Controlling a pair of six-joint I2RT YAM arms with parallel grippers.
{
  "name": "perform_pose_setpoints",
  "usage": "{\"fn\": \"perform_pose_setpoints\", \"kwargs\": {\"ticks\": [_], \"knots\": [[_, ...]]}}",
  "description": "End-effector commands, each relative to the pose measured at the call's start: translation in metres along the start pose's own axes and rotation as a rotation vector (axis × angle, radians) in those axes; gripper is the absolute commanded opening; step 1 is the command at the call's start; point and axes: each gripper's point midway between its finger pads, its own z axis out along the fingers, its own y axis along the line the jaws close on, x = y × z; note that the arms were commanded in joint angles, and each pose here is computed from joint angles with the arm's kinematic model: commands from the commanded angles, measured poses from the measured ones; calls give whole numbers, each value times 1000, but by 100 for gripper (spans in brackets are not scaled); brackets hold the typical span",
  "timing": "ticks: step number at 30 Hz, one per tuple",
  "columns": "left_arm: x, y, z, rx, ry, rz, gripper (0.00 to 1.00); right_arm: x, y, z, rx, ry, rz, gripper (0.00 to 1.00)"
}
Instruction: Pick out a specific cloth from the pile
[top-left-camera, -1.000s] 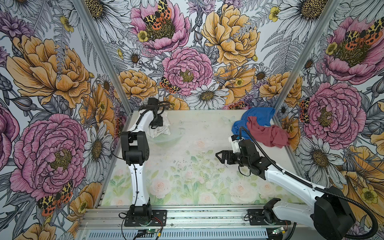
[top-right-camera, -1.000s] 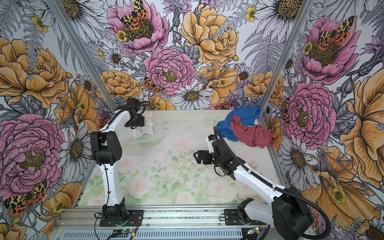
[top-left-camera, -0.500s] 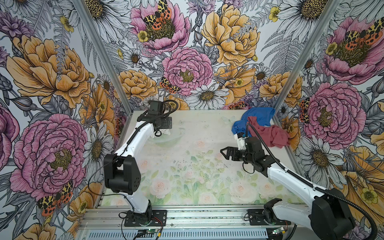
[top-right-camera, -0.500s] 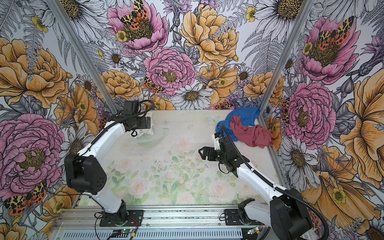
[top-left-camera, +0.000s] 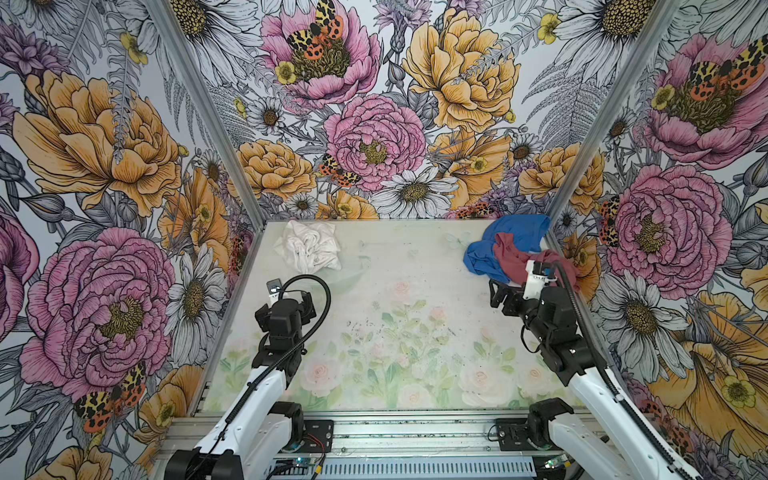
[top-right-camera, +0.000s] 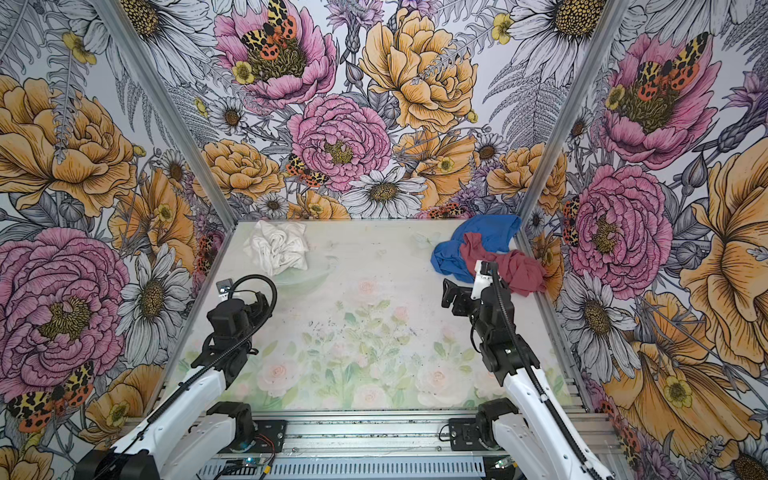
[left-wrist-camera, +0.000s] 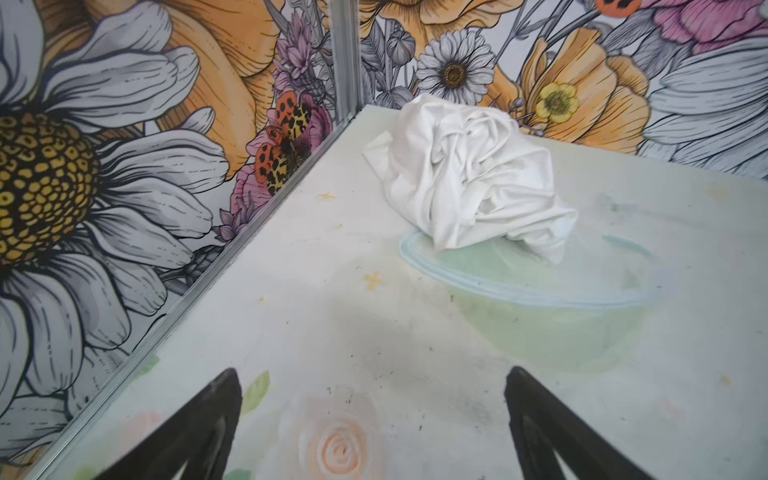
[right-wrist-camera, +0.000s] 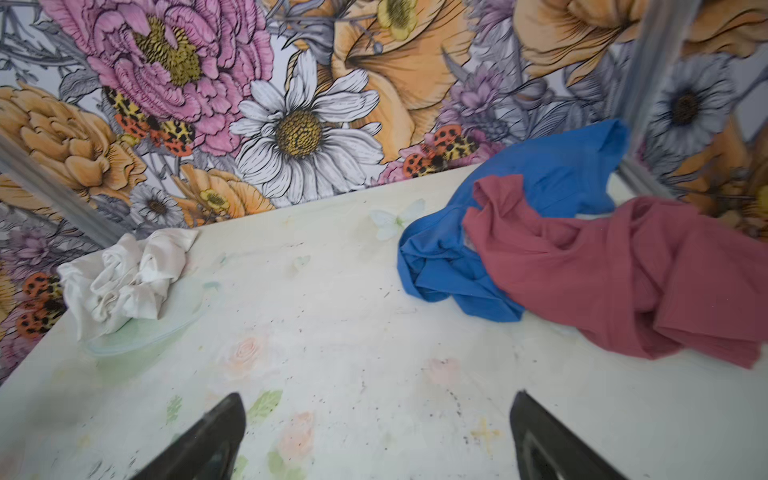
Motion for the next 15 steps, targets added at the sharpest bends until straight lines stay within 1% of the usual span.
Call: {"fn": "perform_pose_setpoints", "kwargs": {"ticks": [1, 3, 4, 6, 7, 8, 9, 11, 13, 15], "knots": [[-52, 14, -4, -51, -261, -110, 99, 16, -65, -18, 317, -75, -73, 99], [-48, 8, 6, 4, -267, -151, 99, 25, -83, -26, 393, -115, -84, 99], [-44, 6, 16, 16, -243, -170, 99, 29, -89, -28, 414, -135, -89, 100], [-44, -4, 33, 59, -221, -177, 99, 40, -93, -26, 411, -159, -106, 100], [-40, -12, 43, 87, -211, -169, 99, 44, -93, -24, 401, -176, -104, 99], [-42, -20, 49, 117, -226, -165, 99, 47, -93, -22, 393, -186, -103, 100], [-41, -30, 56, 142, -198, -113, 99, 49, -93, -20, 384, -198, -98, 99], [-43, -35, 65, 119, -168, -75, 99, 49, -91, -16, 372, -209, -96, 100], [-40, -35, 75, 121, -146, -76, 99, 47, -89, -10, 364, -213, -100, 100], [-37, -31, 80, 121, -165, -98, 99, 46, -86, -2, 348, -206, -111, 99]]}}
